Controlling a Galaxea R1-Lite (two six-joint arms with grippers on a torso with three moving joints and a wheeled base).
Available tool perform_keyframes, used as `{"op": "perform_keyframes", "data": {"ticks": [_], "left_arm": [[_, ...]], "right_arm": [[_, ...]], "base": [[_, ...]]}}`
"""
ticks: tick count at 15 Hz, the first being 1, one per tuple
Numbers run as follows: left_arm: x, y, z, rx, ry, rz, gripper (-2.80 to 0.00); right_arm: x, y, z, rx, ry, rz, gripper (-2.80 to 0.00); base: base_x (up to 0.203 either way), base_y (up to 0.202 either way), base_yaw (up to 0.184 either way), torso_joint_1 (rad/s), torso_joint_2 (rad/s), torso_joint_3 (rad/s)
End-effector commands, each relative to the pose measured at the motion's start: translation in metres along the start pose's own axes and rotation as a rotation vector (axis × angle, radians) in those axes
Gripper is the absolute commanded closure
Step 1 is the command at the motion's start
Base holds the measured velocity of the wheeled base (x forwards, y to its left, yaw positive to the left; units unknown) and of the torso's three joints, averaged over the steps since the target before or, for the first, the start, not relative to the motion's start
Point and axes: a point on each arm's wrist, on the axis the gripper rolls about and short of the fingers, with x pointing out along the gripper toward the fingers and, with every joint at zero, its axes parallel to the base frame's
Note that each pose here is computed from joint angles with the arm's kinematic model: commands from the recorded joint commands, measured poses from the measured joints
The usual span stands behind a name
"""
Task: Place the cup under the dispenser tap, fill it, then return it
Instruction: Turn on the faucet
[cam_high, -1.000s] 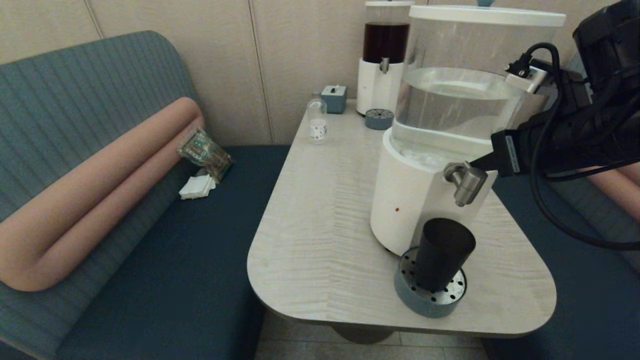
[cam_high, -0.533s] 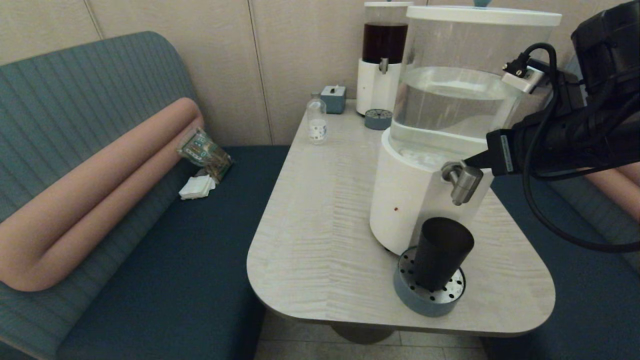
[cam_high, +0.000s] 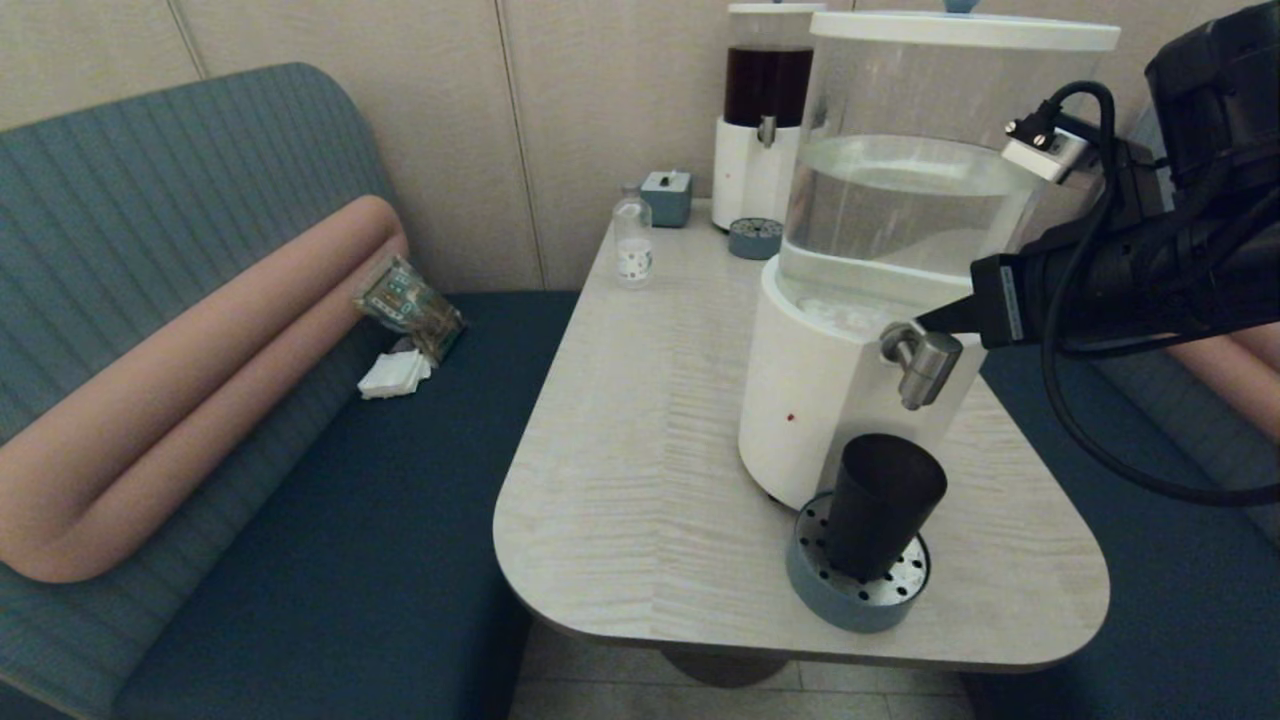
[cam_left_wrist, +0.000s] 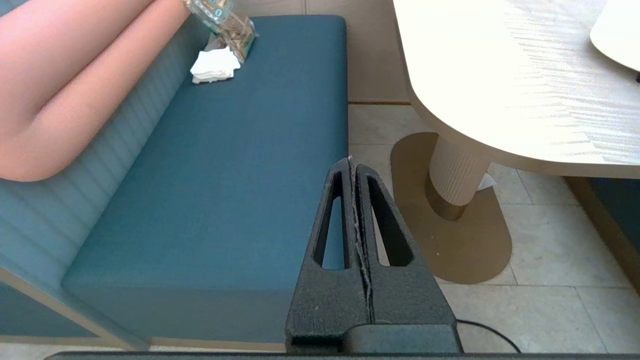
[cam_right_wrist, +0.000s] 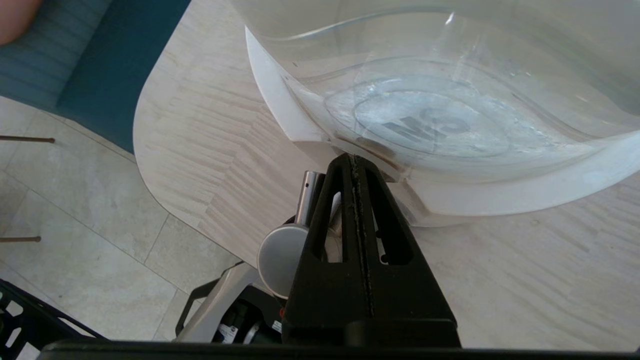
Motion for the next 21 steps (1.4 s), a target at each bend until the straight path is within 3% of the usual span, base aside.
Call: {"op": "perform_keyframes", "data": {"ticks": [1,9,15,21], "left_arm": [[0.000,0.000,0.000,-0.001,-0.001,0.000,0.00],[0.000,0.000,0.000,-0.001,-0.001,0.000,0.00],[0.000,0.000,0.000,-0.001,-0.001,0.000,0.00],[0.000,0.000,0.000,-0.001,-0.001,0.000,0.00]], "right_arm": [[-0.002,0.001,-0.001,0.000,0.001,0.011,0.00],[0.001,0.005,-0.003,-0.009,0.011,0.055,0.00],[-0.016,-0.012,0.006,0.020,-0.107,0.001,0.00],[-0.074,-0.012,-0.006,0.016,-0.201,-0.030,0.00]], "base": [[0.000,0.000,0.000,0.000,0.00,0.000],[0.000,0.000,0.000,0.000,0.00,0.000],[0.000,0.000,0.000,0.000,0.00,0.000],[0.000,0.000,0.000,0.000,0.00,0.000]]}}
